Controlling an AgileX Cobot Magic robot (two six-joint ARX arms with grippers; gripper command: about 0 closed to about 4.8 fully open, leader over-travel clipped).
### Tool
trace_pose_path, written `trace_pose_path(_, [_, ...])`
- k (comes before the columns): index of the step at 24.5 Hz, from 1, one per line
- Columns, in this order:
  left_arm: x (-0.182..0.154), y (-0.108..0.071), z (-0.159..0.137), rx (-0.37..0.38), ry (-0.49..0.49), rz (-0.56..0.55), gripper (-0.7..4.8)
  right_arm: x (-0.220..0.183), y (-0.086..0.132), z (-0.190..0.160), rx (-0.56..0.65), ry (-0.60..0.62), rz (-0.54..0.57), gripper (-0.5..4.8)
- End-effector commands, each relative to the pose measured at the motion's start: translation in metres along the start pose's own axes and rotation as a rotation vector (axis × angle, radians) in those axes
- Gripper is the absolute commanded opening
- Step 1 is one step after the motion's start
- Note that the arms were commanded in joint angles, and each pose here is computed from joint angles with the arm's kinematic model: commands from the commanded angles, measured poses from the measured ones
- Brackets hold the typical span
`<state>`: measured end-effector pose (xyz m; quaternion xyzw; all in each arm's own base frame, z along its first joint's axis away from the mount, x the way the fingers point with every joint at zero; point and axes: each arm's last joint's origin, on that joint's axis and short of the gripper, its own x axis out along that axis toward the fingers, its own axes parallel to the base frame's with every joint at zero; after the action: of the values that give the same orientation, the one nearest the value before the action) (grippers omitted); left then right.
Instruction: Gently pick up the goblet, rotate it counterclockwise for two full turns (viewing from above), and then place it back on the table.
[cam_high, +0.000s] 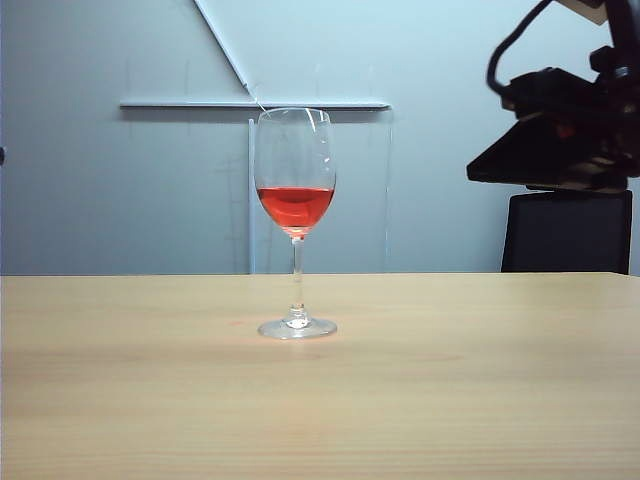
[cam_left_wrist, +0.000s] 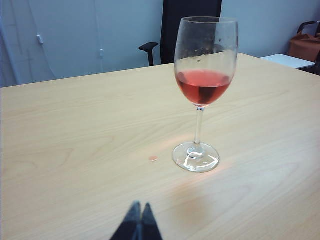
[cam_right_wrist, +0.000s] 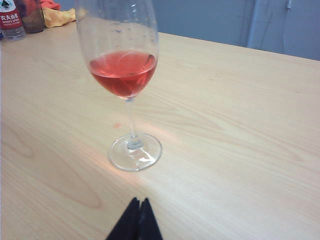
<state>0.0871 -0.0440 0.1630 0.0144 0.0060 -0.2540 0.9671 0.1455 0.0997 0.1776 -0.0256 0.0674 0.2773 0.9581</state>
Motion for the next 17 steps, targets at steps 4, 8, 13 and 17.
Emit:
trace_pose_path(4, [0.0,0.0,0.002,0.001,-0.015,-0.002,-0.05,-0.001,0.0,0.002,0.002,-0.015,-0.001,-0.08])
trace_pose_path(8, [-0.001,0.005,0.002,0.001,-0.014,0.039,-0.05,-0.001,0.0,0.002,0.001,-0.009,-0.001,-0.08])
trace_pose_path(13, [-0.005,0.025,0.002,-0.002,-0.008,0.241,-0.05,-0.001,0.0,0.002,0.001,-0.01,-0.001,-0.08])
trace_pose_path(17, [-0.007,0.032,0.001,-0.003,-0.002,0.341,-0.05,-0.001,0.0,0.002,0.001,-0.01,-0.001,-0.08])
